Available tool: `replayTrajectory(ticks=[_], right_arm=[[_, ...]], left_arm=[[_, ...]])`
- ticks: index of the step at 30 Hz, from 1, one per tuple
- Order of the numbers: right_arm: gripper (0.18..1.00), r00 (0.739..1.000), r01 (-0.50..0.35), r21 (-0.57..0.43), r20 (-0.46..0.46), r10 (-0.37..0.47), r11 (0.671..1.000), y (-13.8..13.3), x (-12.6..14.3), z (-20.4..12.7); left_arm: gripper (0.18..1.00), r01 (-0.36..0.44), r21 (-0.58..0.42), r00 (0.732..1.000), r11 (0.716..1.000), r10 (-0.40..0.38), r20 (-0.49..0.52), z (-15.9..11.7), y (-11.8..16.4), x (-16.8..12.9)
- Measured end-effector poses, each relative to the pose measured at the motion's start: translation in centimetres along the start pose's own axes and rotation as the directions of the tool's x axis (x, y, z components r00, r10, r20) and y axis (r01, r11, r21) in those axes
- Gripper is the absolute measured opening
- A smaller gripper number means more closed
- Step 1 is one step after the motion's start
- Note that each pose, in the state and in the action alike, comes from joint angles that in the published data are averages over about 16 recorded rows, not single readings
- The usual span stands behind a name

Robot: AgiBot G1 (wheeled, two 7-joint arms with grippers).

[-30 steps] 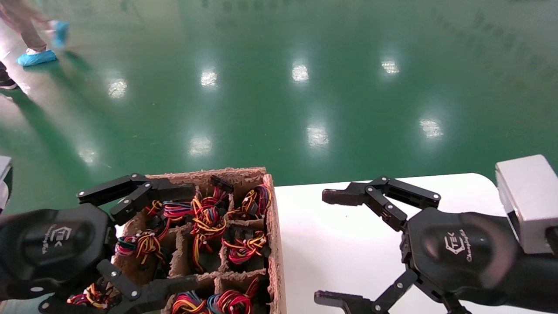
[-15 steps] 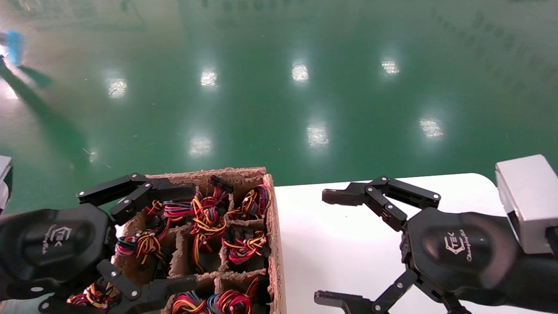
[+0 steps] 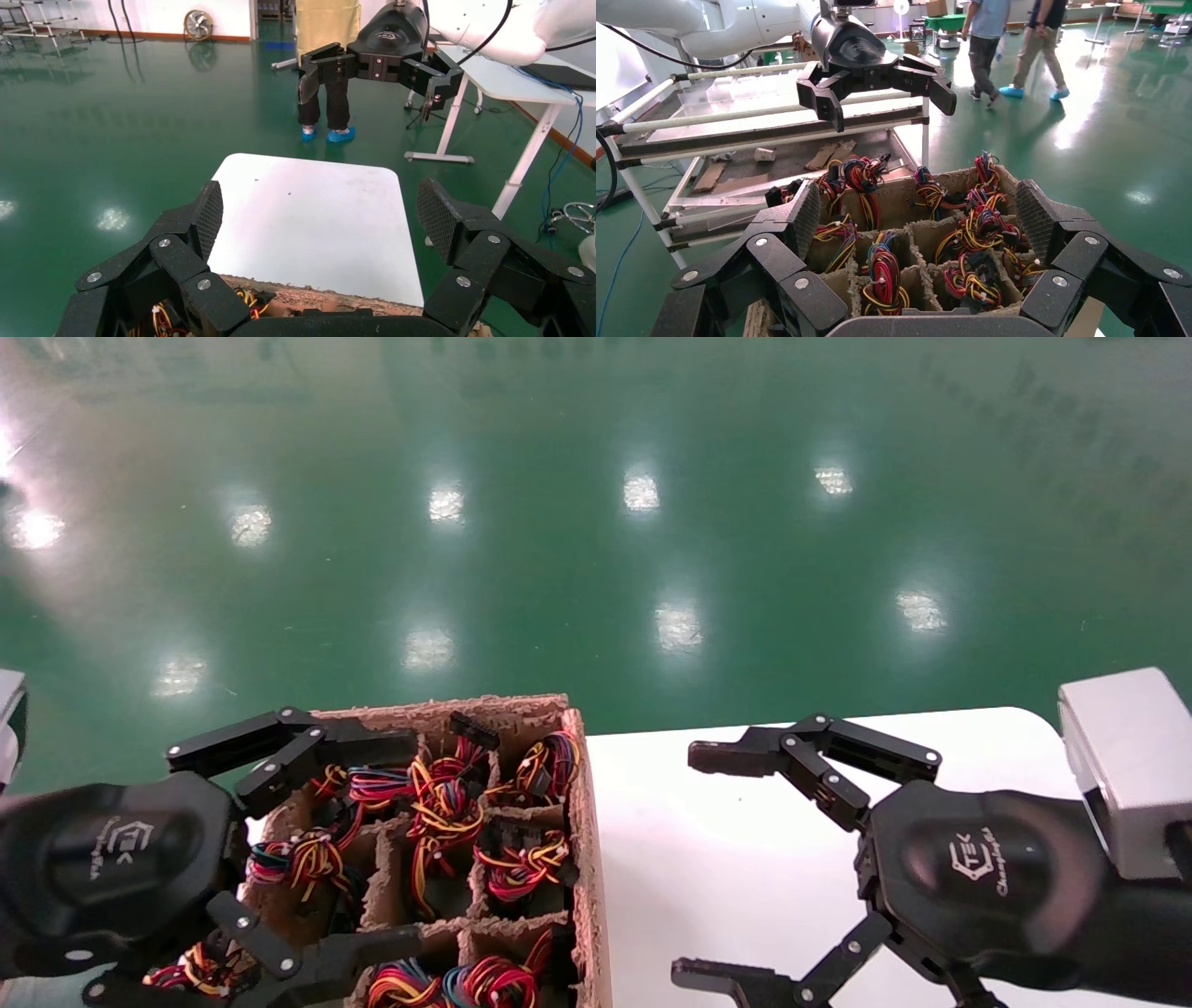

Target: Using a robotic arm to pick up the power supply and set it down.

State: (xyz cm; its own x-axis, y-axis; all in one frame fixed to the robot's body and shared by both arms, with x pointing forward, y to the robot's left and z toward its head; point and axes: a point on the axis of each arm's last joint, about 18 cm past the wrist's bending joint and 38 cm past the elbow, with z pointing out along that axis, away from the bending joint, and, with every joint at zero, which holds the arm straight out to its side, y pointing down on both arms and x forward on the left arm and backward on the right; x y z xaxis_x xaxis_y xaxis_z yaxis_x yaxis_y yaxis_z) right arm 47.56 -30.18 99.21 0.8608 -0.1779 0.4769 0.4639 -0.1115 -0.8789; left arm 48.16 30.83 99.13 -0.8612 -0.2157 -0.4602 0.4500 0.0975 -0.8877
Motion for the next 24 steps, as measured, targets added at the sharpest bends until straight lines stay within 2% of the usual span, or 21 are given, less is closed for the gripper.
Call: replayTrajectory(ticks=[24], right_arm=[[1.000, 1.000, 0.000, 0.000, 0.000, 0.000, 1.000, 0.00, 0.00, 0.00]], left_arm=[[1.000, 0.000, 0.000, 1.000, 1.000, 0.000, 0.000, 0.00, 0.00, 0.00]])
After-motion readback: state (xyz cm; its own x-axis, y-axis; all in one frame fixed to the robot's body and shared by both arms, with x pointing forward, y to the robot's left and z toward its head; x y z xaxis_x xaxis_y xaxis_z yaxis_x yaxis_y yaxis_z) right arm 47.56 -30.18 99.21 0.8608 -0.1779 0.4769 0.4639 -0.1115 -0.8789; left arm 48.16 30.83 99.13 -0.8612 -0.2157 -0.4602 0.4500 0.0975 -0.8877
